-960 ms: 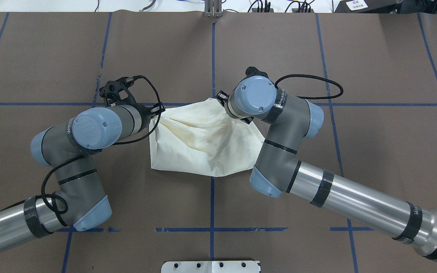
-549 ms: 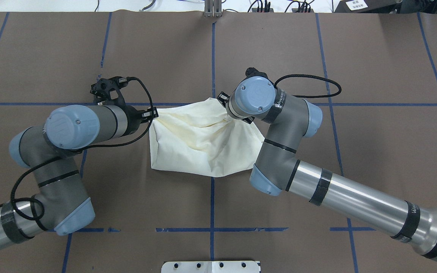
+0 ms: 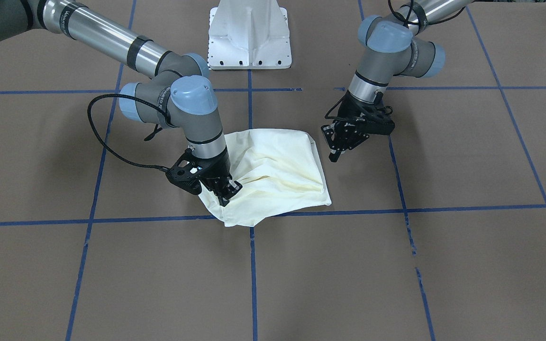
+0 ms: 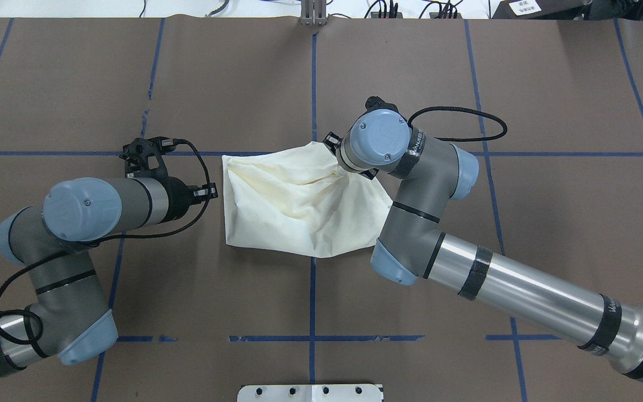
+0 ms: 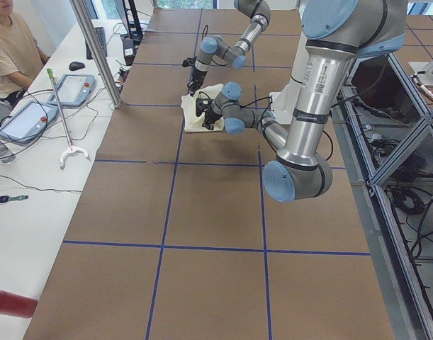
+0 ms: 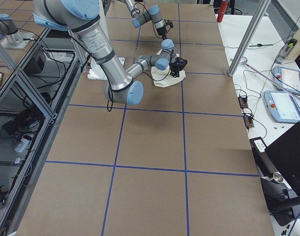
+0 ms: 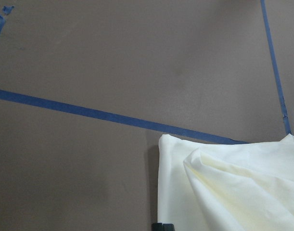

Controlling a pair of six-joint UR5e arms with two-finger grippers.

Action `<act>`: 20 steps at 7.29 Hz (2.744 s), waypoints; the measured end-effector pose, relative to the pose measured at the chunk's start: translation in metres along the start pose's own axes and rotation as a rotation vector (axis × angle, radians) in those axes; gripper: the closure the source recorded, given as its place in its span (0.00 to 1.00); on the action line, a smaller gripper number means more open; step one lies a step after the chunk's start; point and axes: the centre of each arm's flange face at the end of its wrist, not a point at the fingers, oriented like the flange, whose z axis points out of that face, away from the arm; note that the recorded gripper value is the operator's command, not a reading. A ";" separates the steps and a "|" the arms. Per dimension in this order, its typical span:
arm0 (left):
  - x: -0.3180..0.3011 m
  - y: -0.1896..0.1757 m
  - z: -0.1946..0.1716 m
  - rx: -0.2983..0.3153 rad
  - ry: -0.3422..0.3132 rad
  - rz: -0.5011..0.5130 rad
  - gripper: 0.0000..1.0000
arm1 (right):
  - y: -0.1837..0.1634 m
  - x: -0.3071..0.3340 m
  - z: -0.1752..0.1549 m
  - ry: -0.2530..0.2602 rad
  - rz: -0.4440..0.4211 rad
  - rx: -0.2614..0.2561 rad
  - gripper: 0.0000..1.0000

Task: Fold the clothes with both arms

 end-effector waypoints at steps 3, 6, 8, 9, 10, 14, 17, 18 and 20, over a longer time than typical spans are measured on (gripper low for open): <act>0.015 0.027 0.013 -0.047 0.037 0.021 1.00 | 0.001 -0.005 -0.005 -0.012 0.002 -0.001 1.00; 0.020 0.057 0.011 -0.162 0.093 0.049 1.00 | 0.002 -0.007 -0.007 -0.017 0.002 -0.003 1.00; 0.014 0.066 0.007 -0.236 0.110 0.093 1.00 | 0.002 -0.008 -0.008 -0.019 0.002 -0.003 1.00; 0.012 0.070 0.005 -0.265 0.126 0.107 1.00 | 0.002 -0.008 -0.008 -0.020 0.003 -0.004 1.00; 0.007 0.074 0.001 -0.293 0.154 0.114 1.00 | 0.003 -0.008 -0.008 -0.020 0.004 -0.004 1.00; 0.000 0.096 -0.013 -0.348 0.201 0.093 1.00 | 0.002 -0.006 -0.006 -0.016 0.007 -0.002 1.00; 0.005 0.100 -0.060 -0.351 0.253 0.041 1.00 | 0.001 -0.005 -0.006 -0.014 0.010 -0.001 1.00; 0.021 0.099 -0.064 -0.342 0.273 0.021 1.00 | 0.002 -0.006 -0.007 -0.017 0.010 -0.002 1.00; 0.053 0.096 -0.045 -0.320 0.279 -0.006 1.00 | 0.002 -0.007 -0.008 -0.019 0.009 -0.002 1.00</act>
